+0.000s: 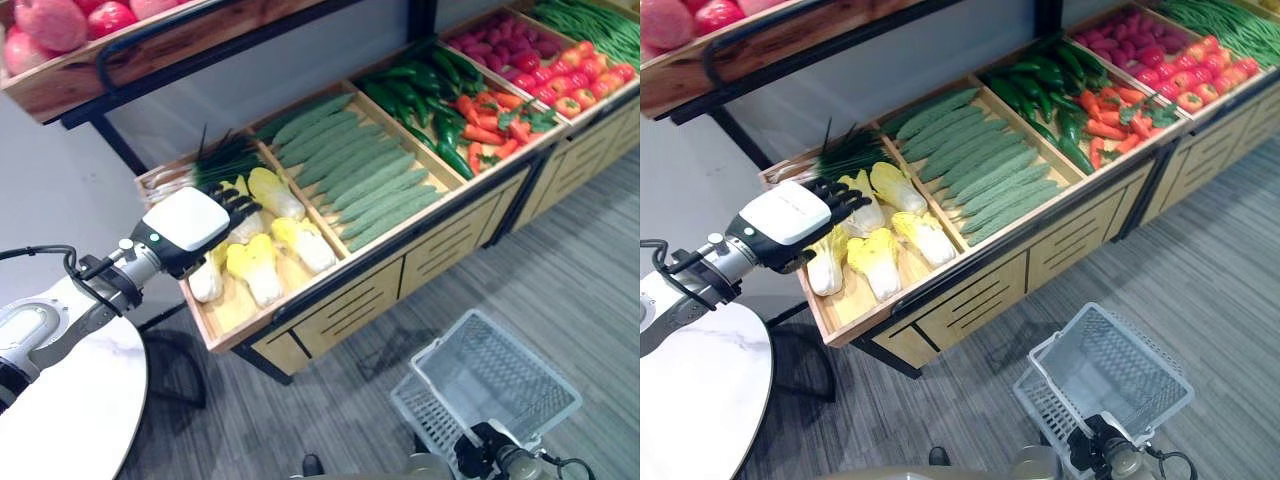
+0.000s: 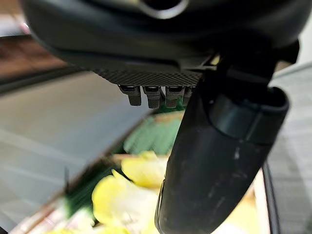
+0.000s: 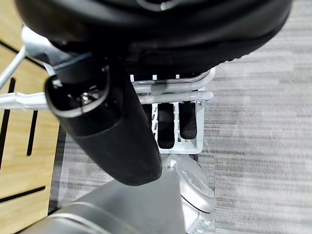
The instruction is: Get the vegetables into the basket
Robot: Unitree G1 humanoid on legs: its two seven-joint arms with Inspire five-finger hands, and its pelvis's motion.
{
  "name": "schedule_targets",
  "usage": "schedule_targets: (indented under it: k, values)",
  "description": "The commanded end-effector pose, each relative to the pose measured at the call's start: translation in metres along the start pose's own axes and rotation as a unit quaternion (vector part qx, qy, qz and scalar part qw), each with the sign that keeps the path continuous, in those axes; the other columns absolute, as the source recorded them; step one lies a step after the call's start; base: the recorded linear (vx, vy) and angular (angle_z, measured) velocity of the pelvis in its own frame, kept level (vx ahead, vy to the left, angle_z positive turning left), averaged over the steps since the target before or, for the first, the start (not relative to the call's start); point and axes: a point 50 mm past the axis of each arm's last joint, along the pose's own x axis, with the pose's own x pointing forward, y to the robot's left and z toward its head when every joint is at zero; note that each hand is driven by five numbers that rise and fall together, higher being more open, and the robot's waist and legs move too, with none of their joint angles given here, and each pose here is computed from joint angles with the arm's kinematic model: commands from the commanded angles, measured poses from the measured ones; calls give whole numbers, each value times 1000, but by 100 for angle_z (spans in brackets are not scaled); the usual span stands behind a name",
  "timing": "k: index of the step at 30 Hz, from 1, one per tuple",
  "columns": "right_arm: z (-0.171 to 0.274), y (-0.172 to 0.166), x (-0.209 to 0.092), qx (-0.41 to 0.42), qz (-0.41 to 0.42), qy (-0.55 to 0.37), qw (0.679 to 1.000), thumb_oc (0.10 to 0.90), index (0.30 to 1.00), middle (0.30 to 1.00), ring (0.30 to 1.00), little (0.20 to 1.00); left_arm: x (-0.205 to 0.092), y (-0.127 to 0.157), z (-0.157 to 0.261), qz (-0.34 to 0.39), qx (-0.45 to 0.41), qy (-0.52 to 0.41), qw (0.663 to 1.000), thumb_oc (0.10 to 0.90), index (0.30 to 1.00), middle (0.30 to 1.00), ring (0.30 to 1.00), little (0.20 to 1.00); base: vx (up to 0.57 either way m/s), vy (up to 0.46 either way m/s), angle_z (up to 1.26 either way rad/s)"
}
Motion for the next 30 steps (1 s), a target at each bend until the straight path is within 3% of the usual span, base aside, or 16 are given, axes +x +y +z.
schedule_targets:
  k: [1,9,30]
  values:
    - [9,15,0,0,23,-24,999,400,300,300,300,300,6,59,-62,71,92,115,987,900,1000,1000,1000,1000,0,9,-23]
    - [16,5,3,21,-5,-28,999,400,300,300,300,300,28,40,-68,16,107,125,986,900,1000,1000,1000,1000,-18,5,-10]
    - [49,-4,8,29,-28,-68,997,400,300,300,300,300,52,-10,-55,-91,113,126,981,900,1000,1000,1000,1000,-9,-3,-7]
